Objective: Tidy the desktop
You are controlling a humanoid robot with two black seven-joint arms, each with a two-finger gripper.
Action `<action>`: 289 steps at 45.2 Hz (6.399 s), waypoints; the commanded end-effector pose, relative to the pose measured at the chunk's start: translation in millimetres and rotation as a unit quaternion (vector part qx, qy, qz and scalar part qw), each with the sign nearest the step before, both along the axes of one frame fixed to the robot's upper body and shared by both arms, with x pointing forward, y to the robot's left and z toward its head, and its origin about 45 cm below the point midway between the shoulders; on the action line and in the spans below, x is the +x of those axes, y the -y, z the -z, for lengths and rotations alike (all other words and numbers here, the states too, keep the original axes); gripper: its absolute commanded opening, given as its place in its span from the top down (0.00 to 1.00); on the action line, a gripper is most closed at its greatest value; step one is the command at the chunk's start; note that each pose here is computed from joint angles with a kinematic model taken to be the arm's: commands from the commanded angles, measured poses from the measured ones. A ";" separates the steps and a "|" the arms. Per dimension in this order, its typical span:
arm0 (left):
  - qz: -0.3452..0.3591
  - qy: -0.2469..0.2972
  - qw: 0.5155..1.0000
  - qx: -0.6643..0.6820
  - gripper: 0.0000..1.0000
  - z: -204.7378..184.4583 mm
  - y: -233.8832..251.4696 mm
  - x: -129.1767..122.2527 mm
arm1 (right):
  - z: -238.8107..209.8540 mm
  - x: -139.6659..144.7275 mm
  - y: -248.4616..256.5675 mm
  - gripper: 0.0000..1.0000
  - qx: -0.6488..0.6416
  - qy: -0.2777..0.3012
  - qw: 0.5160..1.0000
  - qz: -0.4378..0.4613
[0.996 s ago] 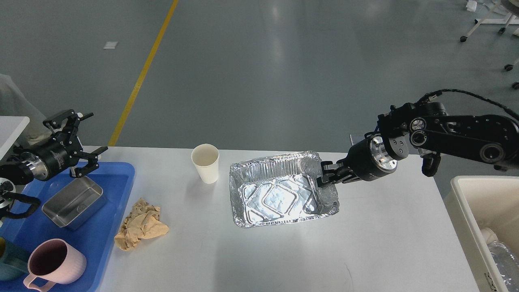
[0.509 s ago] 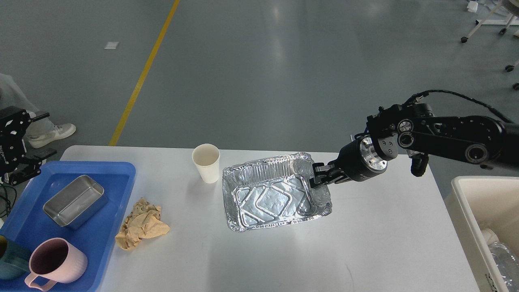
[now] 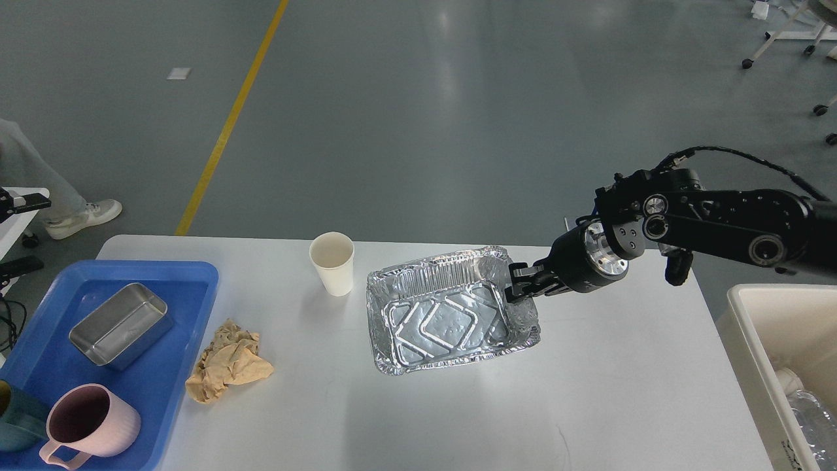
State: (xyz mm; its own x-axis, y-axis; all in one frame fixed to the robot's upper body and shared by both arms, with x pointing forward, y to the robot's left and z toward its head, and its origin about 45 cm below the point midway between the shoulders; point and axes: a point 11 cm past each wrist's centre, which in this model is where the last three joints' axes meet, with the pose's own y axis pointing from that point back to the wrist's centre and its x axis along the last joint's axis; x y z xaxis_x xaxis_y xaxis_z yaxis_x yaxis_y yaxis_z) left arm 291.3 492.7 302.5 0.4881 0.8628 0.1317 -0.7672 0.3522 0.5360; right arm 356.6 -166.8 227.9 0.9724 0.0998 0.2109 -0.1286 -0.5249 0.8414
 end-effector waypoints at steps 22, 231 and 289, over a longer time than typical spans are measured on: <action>0.048 -0.025 0.995 0.080 0.04 -68.4 -23.6 -18.7 | 1.6 2.6 -3.6 1.00 -0.001 0.000 1.000 -0.001; 0.285 0.035 0.947 0.144 0.21 90.2 255.5 137.4 | 16.0 6.2 17.7 1.00 -0.020 0.001 1.000 0.019; 0.142 0.097 0.967 0.190 0.21 -166.7 30.4 0.5 | 17.8 4.6 13.9 1.00 -0.013 -0.002 1.000 0.018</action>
State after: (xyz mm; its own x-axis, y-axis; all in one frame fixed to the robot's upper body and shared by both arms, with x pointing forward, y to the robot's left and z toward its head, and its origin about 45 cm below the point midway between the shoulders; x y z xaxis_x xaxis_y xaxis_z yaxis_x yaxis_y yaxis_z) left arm 298.6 461.3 461.2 0.6392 0.5765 0.5090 -0.7618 0.3843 0.5215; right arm 360.7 -180.7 209.4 0.9766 0.0712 0.2028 -0.1416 -0.4967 0.8563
